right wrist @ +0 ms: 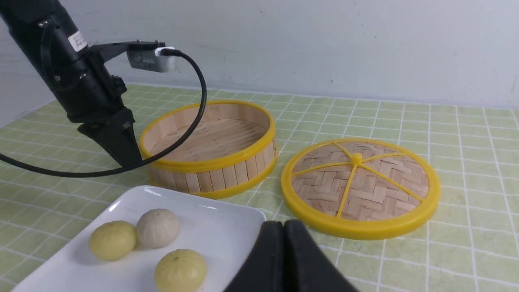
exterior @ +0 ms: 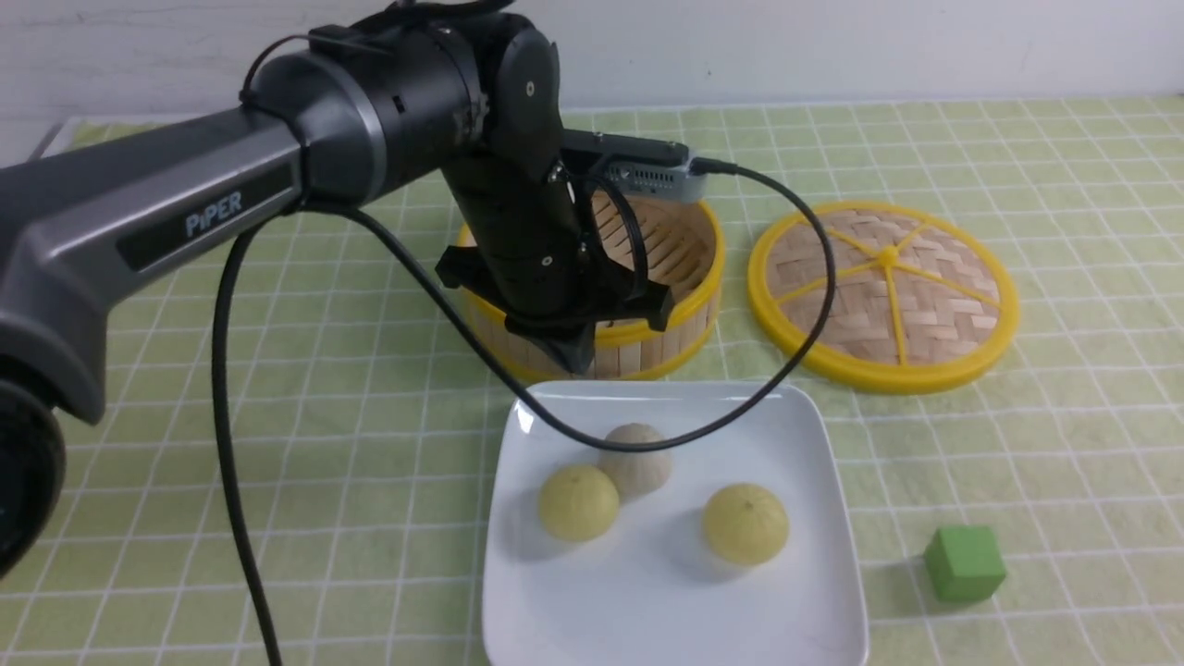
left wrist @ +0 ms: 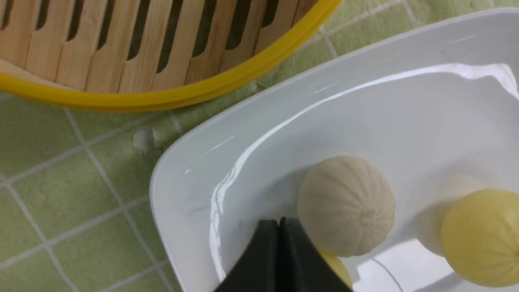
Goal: Put the steamed buns into the plate on the green tablecloth.
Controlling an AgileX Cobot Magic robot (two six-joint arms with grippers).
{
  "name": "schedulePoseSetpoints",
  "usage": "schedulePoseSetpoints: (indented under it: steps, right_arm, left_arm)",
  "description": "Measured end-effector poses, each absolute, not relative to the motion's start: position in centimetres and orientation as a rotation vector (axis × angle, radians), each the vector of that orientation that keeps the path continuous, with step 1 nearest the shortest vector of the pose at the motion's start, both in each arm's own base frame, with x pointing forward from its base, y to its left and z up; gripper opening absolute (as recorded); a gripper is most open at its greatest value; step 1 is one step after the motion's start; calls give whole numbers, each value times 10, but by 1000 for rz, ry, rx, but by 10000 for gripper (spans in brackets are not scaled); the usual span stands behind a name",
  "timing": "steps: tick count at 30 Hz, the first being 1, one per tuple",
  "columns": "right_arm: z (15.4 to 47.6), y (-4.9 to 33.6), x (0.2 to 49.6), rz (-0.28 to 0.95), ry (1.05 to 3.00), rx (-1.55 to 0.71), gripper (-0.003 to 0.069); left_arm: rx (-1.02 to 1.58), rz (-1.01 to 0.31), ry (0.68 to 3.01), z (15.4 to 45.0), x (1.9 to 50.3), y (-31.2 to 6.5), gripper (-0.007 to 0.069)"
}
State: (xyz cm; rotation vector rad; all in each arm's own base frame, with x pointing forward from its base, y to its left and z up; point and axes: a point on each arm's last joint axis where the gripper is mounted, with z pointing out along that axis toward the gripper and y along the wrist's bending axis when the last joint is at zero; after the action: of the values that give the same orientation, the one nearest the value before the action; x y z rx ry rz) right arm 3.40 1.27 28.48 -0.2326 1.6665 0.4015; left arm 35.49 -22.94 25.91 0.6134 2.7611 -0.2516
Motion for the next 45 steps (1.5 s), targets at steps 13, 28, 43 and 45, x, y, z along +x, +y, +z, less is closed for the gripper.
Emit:
schedulePoseSetpoints:
  steps: [13, 28, 43, 45]
  right_arm:
    - [259, 12, 40, 328, 1714, -166, -2]
    - [172, 0, 51, 86, 1901, 65, 6]
    - [172, 0, 52, 86, 1894, 64, 22]
    - [172, 0, 52, 86, 1894, 64, 25]
  left_arm:
    - [600, -139, 2709, 329, 321, -198, 2]
    - [430, -47, 2432, 426, 206, -108, 2]
    - [89, -490, 1968, 300, 61, -24, 2]
    - [51, -573, 1879, 287, 54, -22, 2]
